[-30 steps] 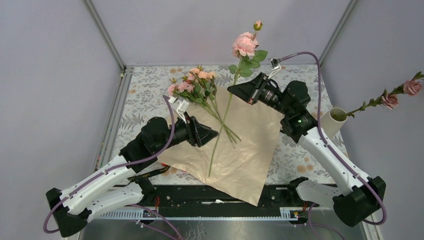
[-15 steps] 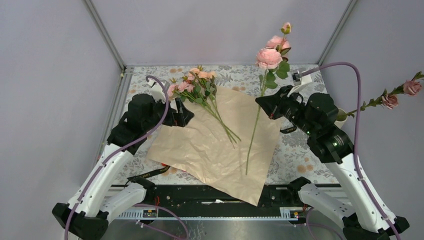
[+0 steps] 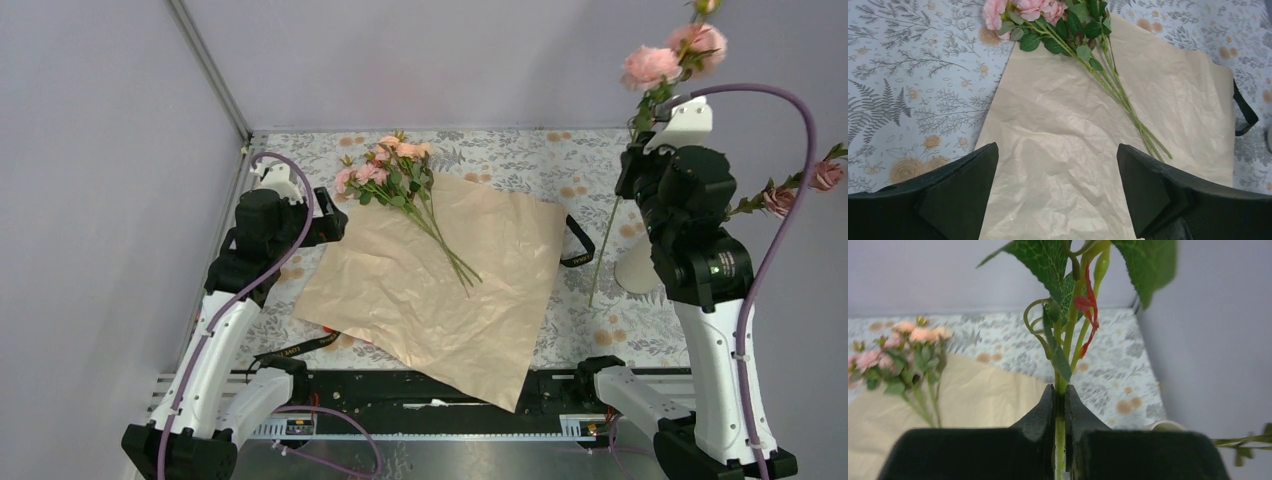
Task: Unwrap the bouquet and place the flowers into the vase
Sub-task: Insert the fake flower into the vase.
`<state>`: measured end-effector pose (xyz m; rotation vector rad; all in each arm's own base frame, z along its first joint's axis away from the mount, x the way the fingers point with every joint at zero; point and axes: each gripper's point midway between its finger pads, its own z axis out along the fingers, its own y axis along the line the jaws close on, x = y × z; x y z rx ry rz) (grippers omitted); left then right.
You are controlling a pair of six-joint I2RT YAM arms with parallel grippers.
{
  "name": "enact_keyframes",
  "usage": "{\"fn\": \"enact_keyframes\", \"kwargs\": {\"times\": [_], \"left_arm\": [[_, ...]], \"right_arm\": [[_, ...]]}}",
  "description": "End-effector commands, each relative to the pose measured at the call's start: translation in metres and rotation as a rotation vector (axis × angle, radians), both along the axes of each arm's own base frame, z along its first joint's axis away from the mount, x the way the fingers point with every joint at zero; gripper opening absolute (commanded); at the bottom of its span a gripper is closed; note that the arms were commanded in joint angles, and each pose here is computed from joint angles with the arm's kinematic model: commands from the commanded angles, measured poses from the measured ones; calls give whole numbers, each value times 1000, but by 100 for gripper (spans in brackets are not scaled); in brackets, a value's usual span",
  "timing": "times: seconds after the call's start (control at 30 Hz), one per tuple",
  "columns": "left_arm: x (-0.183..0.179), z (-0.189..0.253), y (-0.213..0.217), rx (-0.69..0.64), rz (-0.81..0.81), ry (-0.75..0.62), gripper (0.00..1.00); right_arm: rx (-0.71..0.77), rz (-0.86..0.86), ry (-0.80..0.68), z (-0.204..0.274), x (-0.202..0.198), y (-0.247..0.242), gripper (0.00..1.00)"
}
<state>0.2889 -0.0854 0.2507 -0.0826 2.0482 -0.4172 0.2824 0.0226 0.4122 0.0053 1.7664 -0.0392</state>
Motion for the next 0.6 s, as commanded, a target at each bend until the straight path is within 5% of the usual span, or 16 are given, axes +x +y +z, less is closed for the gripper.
{"fn": "enact_keyframes", "kwargs": {"times": [0.0, 0.23, 0.57], "left_arm": [[3, 11, 19, 52, 74, -79, 96], [2, 11, 24, 67, 92, -89, 96], [-1, 14, 24, 68, 91, -104, 96]], "right_arm": [[-97, -144, -159, 69, 1, -40, 0], [-132, -300, -407, 143, 9, -77, 0], [-216, -535, -559, 183, 11, -128, 0]]}}
